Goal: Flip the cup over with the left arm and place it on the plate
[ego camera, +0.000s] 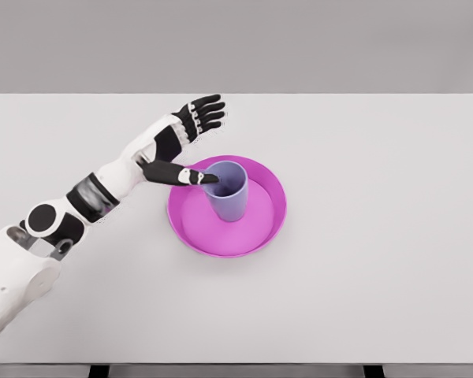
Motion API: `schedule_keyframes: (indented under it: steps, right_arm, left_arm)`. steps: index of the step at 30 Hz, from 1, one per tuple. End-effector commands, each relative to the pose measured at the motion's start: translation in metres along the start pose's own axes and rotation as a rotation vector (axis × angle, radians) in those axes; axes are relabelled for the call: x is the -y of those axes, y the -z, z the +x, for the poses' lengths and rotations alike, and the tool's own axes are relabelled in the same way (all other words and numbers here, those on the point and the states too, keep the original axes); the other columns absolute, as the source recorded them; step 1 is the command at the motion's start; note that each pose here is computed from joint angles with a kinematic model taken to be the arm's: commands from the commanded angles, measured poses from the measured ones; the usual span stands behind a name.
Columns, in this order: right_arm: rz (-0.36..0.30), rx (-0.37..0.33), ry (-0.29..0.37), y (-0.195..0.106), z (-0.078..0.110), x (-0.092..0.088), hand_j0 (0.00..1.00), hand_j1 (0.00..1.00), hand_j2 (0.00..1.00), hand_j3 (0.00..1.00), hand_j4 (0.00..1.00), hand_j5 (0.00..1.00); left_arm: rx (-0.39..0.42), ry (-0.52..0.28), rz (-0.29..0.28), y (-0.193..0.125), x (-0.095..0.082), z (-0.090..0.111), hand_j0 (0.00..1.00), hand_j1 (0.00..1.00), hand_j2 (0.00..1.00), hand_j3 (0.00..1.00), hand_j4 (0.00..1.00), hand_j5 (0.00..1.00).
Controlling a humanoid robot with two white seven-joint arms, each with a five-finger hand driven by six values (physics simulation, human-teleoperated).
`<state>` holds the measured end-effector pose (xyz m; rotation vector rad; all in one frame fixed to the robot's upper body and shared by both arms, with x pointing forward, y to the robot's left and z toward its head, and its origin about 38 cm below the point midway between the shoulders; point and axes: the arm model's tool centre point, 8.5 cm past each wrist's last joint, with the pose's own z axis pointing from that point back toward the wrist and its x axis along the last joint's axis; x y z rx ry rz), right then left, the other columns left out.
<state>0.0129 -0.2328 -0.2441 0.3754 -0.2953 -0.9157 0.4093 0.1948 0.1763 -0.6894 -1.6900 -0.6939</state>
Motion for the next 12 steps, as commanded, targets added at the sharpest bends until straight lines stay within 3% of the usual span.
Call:
schedule_keyframes:
  steps: [1, 2, 3, 5, 8, 12]
  right_arm:
    - [0.001, 0.000, -0.001, 0.000, 0.000, 0.000, 1.00, 1.00, 1.00, 1.00, 1.00, 1.00]
    - [0.001, 0.000, -0.001, 0.000, 0.000, 0.000, 1.00, 1.00, 1.00, 1.00, 1.00, 1.00]
    - [0.001, 0.000, -0.001, 0.000, 0.000, 0.000, 1.00, 1.00, 1.00, 1.00, 1.00, 1.00]
    - [0.001, 0.000, -0.001, 0.000, 0.000, 0.000, 1.00, 1.00, 1.00, 1.00, 1.00, 1.00]
    - [0.001, 0.000, -0.001, 0.000, 0.000, 0.000, 1.00, 1.00, 1.00, 1.00, 1.00, 1.00]
    - [0.001, 0.000, -0.001, 0.000, 0.000, 0.000, 1.00, 1.00, 1.00, 1.00, 1.00, 1.00]
  left_arm:
    - [-0.045, 0.112, -0.113, -0.030, -0.011, 0.028, 1.00, 1.00, 1.00, 1.00, 1.00, 1.00]
    - [-0.065, 0.145, -0.226, -0.037, -0.013, 0.036, 1.00, 1.00, 1.00, 1.00, 1.00, 1.00]
    - [-0.085, 0.178, -0.284, -0.047, -0.022, 0.049, 1.00, 1.00, 1.00, 1.00, 1.00, 1.00]
    - [-0.124, 0.170, -0.244, -0.070, -0.045, 0.065, 1.00, 1.00, 1.00, 1.00, 1.00, 1.00]
    - [-0.187, 0.220, -0.191, -0.096, -0.072, 0.084, 1.00, 1.00, 1.00, 1.00, 1.00, 1.00]
    - [-0.195, 0.224, -0.183, -0.097, -0.075, 0.084, 1.00, 1.00, 1.00, 1.00, 1.00, 1.00]
